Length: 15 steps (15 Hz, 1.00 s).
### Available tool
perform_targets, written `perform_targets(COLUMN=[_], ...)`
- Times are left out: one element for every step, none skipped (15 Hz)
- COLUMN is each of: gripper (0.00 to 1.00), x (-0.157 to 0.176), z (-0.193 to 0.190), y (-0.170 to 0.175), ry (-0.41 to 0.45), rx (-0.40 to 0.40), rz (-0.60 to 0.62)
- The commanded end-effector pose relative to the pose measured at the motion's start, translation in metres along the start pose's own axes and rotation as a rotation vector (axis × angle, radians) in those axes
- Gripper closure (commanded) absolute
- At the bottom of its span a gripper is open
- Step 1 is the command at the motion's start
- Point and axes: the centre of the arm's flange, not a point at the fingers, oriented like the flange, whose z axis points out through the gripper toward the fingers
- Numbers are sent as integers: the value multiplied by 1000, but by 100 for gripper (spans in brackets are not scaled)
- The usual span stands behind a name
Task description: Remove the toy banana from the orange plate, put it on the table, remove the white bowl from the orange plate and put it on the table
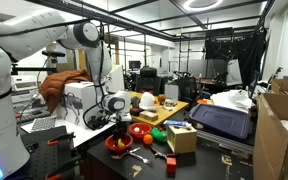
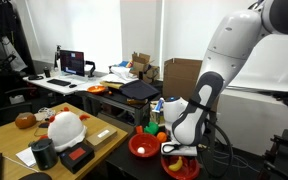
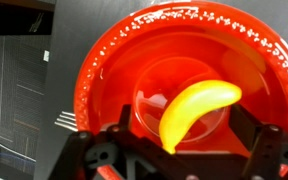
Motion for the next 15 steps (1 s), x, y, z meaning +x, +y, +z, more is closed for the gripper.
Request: perform_targets(gripper=[32,42,49,58,65,71,80,86,95,94,93,95,96,94,94], x=[-4,-4,-4,-4,-4,-4,-4,-4,-3,-3,-3,-2,-2,-2,-1], z=[-5,-5,-5,-5,-5,-5,-6,-8,-12,-19,-24,-33,-40,-50,-58], y=[6,6,6,6,6,6,7,8,8,10,11,14,15,17,18], ry=[-17,-19,-20,-20,-21,-21,-23,-22,-19,-18,-20,-22,-27,-29,-33], rx=[19,20,22,23,24,24,25,28,28,30,32,28,28,26,27], rz=[35,37,39,39,40,41,41,38,30,18,11,-3,-16,-27,-48])
